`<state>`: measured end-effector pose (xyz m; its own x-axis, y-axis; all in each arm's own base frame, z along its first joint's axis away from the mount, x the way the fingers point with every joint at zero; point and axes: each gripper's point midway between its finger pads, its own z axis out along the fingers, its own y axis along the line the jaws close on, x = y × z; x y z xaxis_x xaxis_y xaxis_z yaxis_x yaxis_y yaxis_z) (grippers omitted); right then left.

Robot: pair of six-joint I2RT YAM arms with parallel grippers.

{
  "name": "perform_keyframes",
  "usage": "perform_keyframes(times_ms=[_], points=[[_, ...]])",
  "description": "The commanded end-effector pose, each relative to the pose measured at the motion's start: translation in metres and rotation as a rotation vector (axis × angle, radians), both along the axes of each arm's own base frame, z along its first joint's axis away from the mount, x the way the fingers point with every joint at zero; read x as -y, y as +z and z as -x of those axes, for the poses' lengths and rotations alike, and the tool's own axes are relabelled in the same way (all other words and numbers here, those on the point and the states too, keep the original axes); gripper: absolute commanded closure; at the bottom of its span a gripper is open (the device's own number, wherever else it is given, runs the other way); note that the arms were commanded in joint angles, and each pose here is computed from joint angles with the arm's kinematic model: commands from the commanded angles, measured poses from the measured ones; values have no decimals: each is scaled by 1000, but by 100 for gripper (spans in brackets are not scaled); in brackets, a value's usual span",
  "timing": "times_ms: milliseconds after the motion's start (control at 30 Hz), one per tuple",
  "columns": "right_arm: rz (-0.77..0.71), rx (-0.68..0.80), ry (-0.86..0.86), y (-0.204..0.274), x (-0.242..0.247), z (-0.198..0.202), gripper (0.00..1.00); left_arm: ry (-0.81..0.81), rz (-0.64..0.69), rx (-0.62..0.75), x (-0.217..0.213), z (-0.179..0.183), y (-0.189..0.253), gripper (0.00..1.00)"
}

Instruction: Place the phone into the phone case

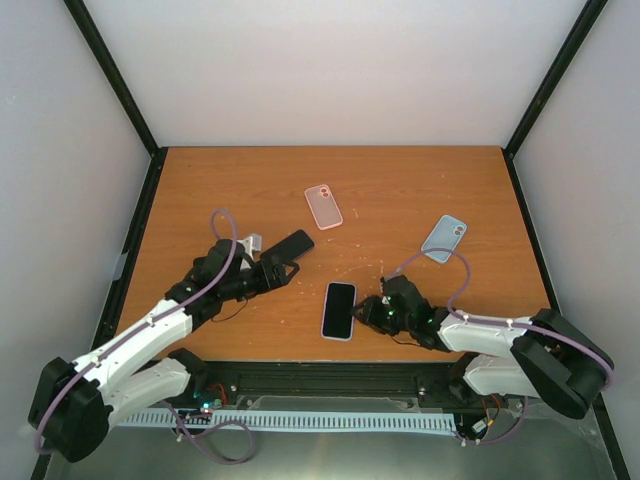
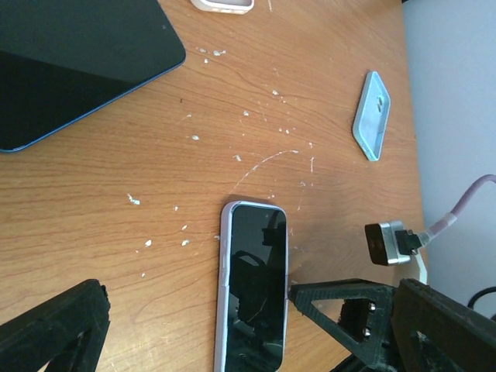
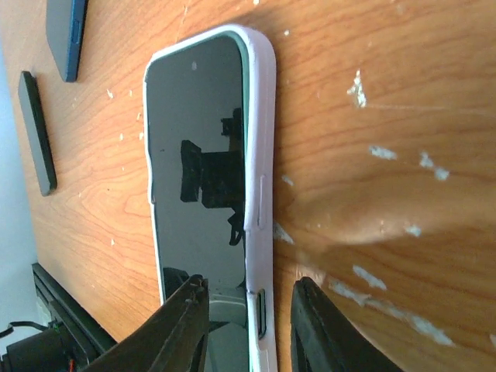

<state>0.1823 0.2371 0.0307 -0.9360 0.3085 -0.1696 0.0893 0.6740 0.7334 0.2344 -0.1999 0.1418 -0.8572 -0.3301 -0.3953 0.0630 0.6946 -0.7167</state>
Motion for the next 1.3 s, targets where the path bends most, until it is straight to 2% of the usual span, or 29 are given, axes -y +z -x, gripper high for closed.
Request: perform_keyframes(times_ms=[0,400,600,733,800,1033,1267], points=[[62,4,6,4,3,4,72,4,-2,4,2,-7,3,1],[150,-79,76,-13,-14,28,73,49,-53,15,-7,-27,11,0],[294,-147,76,-45,0,43,87,91,-4,-19,-22,-50,6,1],[366,-133,70,-46,6,37,96,154,-43,-20,-37,-72,2,0],[426,-113,51,-44,13,31,97,174,-56,-42,-42,-81,-4,0],[468,-73,58,-40,12,21,97,163,-70,-77,-47,-103,-25,1],[395,192,93,40,-9,-25,77,146,-123,-33,-44,-136,-38,1]])
